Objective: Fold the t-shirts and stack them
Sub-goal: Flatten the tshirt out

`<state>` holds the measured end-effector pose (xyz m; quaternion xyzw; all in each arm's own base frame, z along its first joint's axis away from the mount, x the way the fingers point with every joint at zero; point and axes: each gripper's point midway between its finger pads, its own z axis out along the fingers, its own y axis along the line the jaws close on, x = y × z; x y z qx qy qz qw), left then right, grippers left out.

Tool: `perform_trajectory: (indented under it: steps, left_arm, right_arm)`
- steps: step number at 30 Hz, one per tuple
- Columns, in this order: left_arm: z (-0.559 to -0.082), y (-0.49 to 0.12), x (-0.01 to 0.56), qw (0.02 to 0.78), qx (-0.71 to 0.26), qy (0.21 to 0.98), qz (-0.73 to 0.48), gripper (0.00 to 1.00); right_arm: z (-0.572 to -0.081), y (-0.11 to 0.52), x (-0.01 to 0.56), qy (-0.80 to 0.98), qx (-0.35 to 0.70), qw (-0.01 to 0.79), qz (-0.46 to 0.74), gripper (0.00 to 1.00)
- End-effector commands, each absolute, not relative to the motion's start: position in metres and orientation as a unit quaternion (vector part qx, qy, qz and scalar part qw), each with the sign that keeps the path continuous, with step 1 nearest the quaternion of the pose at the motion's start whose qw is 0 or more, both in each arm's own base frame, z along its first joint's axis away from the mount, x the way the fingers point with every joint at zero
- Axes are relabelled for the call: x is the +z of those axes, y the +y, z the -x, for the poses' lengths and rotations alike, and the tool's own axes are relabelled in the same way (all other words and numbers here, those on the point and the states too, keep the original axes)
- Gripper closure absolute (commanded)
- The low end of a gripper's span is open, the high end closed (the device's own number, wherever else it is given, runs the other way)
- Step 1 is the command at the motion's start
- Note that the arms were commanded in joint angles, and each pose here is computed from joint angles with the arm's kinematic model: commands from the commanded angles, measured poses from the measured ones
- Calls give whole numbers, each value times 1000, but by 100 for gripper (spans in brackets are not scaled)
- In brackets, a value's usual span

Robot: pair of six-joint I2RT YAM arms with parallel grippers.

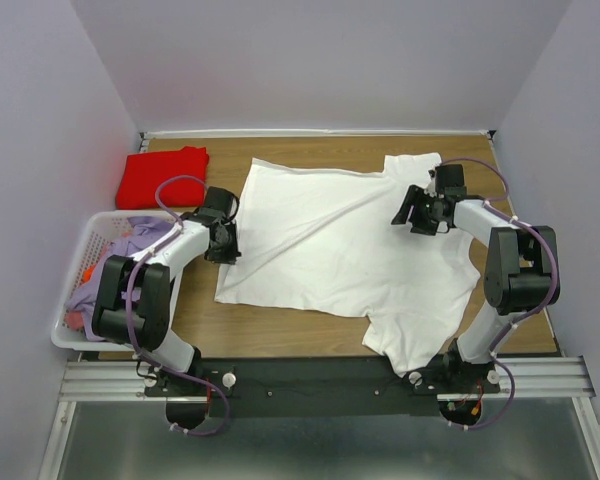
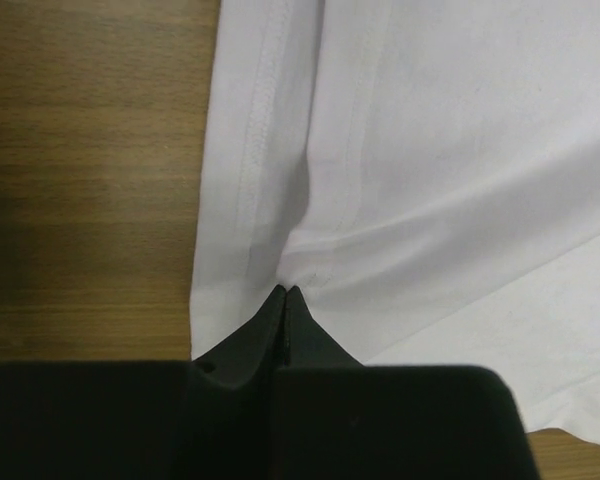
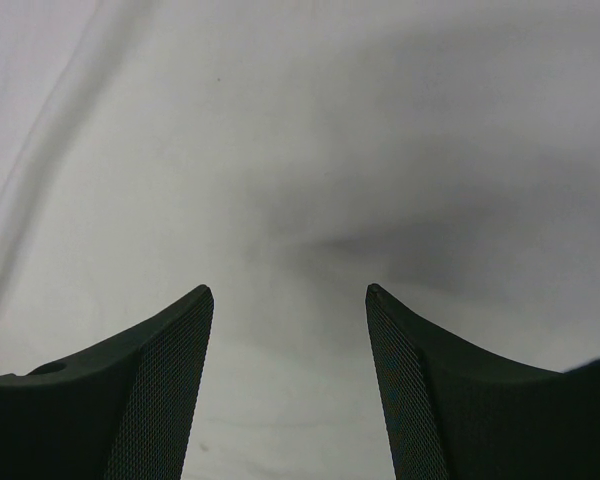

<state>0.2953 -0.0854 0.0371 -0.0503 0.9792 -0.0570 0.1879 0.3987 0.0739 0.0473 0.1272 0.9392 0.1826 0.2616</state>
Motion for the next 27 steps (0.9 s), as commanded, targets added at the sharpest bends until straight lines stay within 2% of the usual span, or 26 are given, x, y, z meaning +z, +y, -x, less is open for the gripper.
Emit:
perform_trajectory:
  steps: [1, 8, 18, 20, 21, 24, 27]
  left_arm:
    - [-309, -66, 54, 217, -21, 974, 66, 98]
    - [-320, -49, 49, 216, -5, 972, 95, 98]
    - [-339, -37, 33, 220, 5, 968, 122, 96]
    - [-343, -37, 32, 223, 8, 967, 126, 88]
    - [-345, -37, 32, 224, 8, 966, 128, 75]
    - [-354, -39, 42, 241, 0, 961, 133, 52]
    - [-370, -44, 61, 268, -15, 954, 135, 46]
  right_arm:
    - [-392, 61, 31, 946, 138, 255, -144, 30]
    - [-386, 46, 21, 949, 98, 252, -165, 30]
    - [-378, 45, 6, 954, 92, 232, -166, 30]
    - [-376, 45, 3, 955, 92, 228, -166, 30]
    - [-376, 45, 2, 956, 91, 226, -165, 30]
    - [-374, 47, 1, 956, 96, 223, -163, 30]
    - [-376, 47, 3, 956, 98, 226, -158, 30]
